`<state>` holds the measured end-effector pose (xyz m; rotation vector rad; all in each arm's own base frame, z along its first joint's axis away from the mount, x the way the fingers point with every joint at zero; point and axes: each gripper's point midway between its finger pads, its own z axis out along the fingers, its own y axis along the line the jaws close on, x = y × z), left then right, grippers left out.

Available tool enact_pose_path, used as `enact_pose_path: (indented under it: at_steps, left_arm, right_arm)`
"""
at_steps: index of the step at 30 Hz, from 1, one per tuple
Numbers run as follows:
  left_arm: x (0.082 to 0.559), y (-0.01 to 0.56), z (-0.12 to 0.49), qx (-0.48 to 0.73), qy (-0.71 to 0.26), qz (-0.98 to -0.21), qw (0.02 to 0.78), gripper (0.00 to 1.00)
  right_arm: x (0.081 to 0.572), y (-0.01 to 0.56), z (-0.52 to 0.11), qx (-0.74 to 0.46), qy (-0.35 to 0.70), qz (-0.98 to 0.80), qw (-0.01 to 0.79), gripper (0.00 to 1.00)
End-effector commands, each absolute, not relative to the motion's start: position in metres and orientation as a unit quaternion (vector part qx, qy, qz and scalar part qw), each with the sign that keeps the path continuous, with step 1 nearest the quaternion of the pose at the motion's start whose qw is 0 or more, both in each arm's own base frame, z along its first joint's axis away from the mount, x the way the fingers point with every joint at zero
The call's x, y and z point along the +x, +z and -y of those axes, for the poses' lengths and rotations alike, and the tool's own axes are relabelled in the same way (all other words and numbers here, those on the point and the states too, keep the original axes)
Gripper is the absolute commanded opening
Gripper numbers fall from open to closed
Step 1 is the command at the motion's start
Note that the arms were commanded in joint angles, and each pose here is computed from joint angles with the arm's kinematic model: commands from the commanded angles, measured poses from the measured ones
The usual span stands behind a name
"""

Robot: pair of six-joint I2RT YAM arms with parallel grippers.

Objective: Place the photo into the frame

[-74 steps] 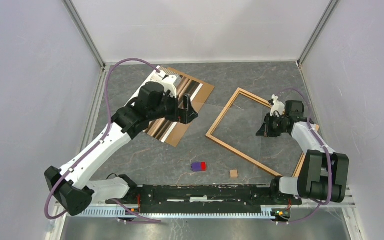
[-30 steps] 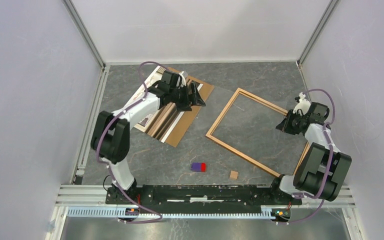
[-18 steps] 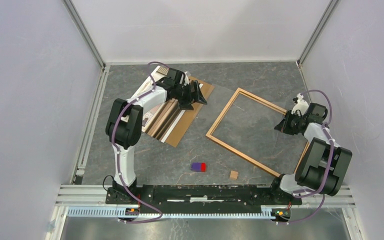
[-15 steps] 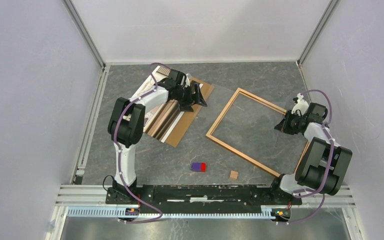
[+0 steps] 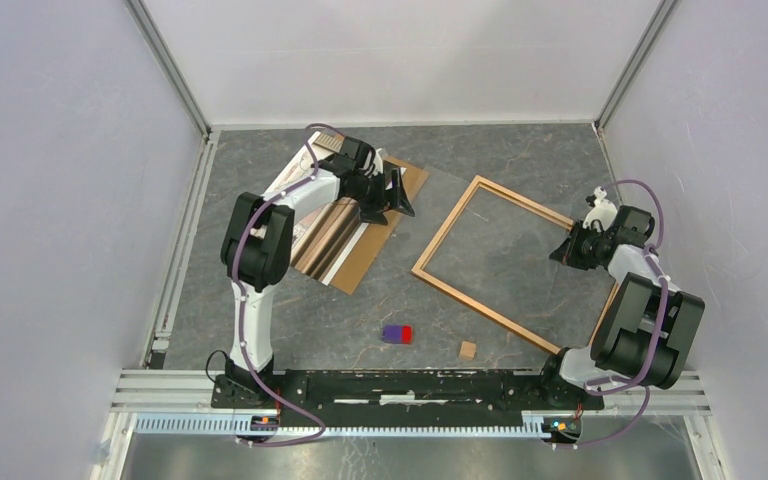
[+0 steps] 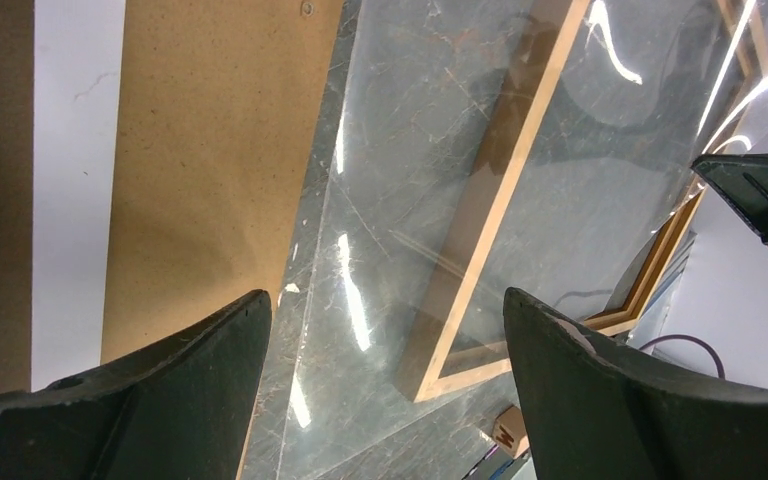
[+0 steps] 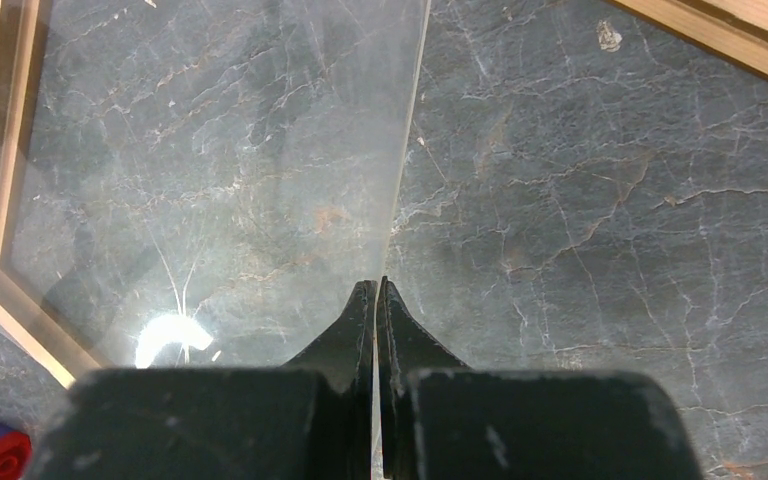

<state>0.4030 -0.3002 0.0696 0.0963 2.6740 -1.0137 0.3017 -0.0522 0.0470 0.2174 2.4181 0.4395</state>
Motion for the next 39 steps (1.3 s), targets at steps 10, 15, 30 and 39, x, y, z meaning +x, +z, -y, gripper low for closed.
enact_pose_path:
  at_steps: [10, 15, 30, 39]
  left_arm:
    - [0.403, 0.07, 0.306, 0.069, -0.358, -0.921, 0.137, 0.89]
    - [0.402, 0.07, 0.312, 0.061, -0.376, -0.916, 0.124, 0.81]
    - [0.394, 0.068, 0.332, 0.001, -0.477, -0.876, 0.069, 0.73]
    - [0.398, 0.06, 0.338, -0.043, -0.515, -0.854, 0.056, 0.49]
  right_arm:
    - [0.301, 0.044, 0.062, 0.078, 0.14, -0.929, 0.334, 0.0]
    - [0.3, 0.046, 0.061, 0.076, 0.139, -0.928, 0.339, 0.0]
    - [0.302, 0.045, 0.057, 0.076, 0.151, -0.925, 0.34, 0.0]
    - [0.302, 0.046, 0.057, 0.077, 0.152, -0.924, 0.341, 0.0]
